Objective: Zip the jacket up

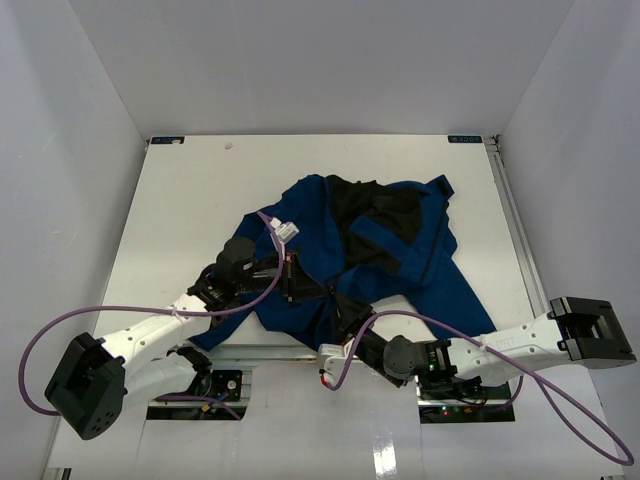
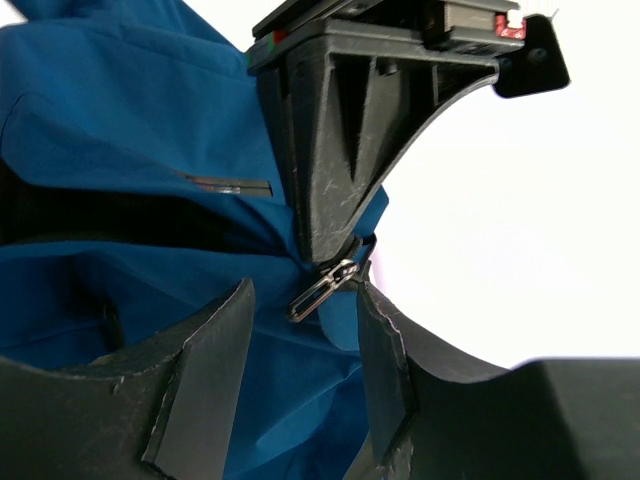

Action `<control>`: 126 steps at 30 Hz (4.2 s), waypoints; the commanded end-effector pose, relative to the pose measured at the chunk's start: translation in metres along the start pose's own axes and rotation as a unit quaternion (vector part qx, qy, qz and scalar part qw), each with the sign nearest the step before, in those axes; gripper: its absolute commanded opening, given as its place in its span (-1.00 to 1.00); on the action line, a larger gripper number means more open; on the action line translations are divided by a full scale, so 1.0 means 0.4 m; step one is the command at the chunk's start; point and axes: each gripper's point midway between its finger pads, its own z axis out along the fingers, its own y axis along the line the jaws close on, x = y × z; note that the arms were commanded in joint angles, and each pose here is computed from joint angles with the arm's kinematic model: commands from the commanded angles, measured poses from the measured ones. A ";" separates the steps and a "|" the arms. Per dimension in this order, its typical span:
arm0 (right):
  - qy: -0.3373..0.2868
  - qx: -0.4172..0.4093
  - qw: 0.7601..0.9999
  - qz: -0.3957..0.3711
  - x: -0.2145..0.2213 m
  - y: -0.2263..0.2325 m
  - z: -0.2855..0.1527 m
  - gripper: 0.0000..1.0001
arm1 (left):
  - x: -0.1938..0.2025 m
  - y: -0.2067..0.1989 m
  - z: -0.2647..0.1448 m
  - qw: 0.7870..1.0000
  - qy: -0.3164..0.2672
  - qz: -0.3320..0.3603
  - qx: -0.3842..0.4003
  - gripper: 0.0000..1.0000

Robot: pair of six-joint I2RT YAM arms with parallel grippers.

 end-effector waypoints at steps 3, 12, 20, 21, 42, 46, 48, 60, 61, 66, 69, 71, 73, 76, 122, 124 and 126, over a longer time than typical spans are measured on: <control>-0.025 0.048 0.998 0.039 -0.047 -0.076 0.007 -0.07 | -0.009 -0.031 -0.007 1.000 -0.004 0.013 0.025 -1.00; -0.021 0.054 0.997 0.041 -0.044 -0.083 0.011 -0.37 | -0.009 -0.032 -0.006 1.000 -0.004 0.014 0.026 -1.00; -0.006 0.060 0.997 0.043 -0.027 -0.086 0.013 -0.49 | -0.010 -0.038 -0.009 0.999 -0.004 0.016 0.030 -1.00; -0.003 0.060 0.997 0.043 -0.025 -0.086 0.013 -0.47 | -0.010 -0.038 -0.009 0.999 -0.004 0.016 0.029 -1.00; 0.018 0.051 0.998 0.031 -0.002 -0.057 0.012 -0.23 | -0.012 -0.040 -0.013 0.999 -0.005 0.018 0.026 -1.00; 0.027 0.057 0.998 0.021 0.003 -0.067 0.014 -0.24 | -0.012 -0.043 -0.014 0.999 -0.005 0.019 0.028 -1.00; 0.030 0.060 0.998 0.018 0.006 -0.068 0.014 -0.27 | -0.011 -0.043 -0.014 0.999 -0.004 0.019 0.027 -1.00; 0.031 0.077 0.996 0.024 0.008 -0.087 0.012 -0.72 | -0.010 -0.043 -0.014 0.999 -0.003 0.018 0.028 -1.00; 0.031 0.077 0.996 0.024 0.006 -0.088 0.013 -0.74 | -0.010 -0.043 -0.014 0.999 -0.003 0.018 0.028 -1.00; 0.028 0.077 0.996 0.024 -0.003 -0.091 0.021 -0.84 | -0.011 -0.046 -0.016 0.999 -0.004 0.020 0.030 -1.00; 0.032 0.085 0.995 0.030 -0.009 -0.107 0.028 -0.85 | -0.008 -0.047 -0.017 0.999 -0.003 0.021 0.031 -1.00; 0.039 0.093 0.994 0.036 -0.012 -0.125 0.036 -0.84 | -0.007 -0.048 -0.016 0.999 -0.003 0.021 0.032 -1.00; 0.048 0.096 0.993 0.038 -0.005 -0.137 0.048 -0.84 | -0.004 -0.046 -0.016 0.999 -0.002 0.020 0.032 -1.00; 0.066 0.101 0.991 0.064 -0.009 -0.170 0.069 -0.85 | 0.000 -0.045 -0.016 0.999 -0.001 0.018 0.031 -1.00; 0.037 -0.122 0.987 0.097 0.055 -0.341 0.134 -0.84 | 0.066 -0.035 -0.017 0.999 0.039 0.016 0.022 -1.00; 0.034 -0.138 0.983 0.113 0.046 -0.331 0.124 -0.82 | 0.063 -0.035 -0.017 0.999 0.038 0.018 0.022 -1.00; 0.028 -0.152 0.980 0.124 0.039 -0.316 0.119 -0.78 | 0.062 -0.036 -0.015 0.999 0.038 0.019 0.022 -1.00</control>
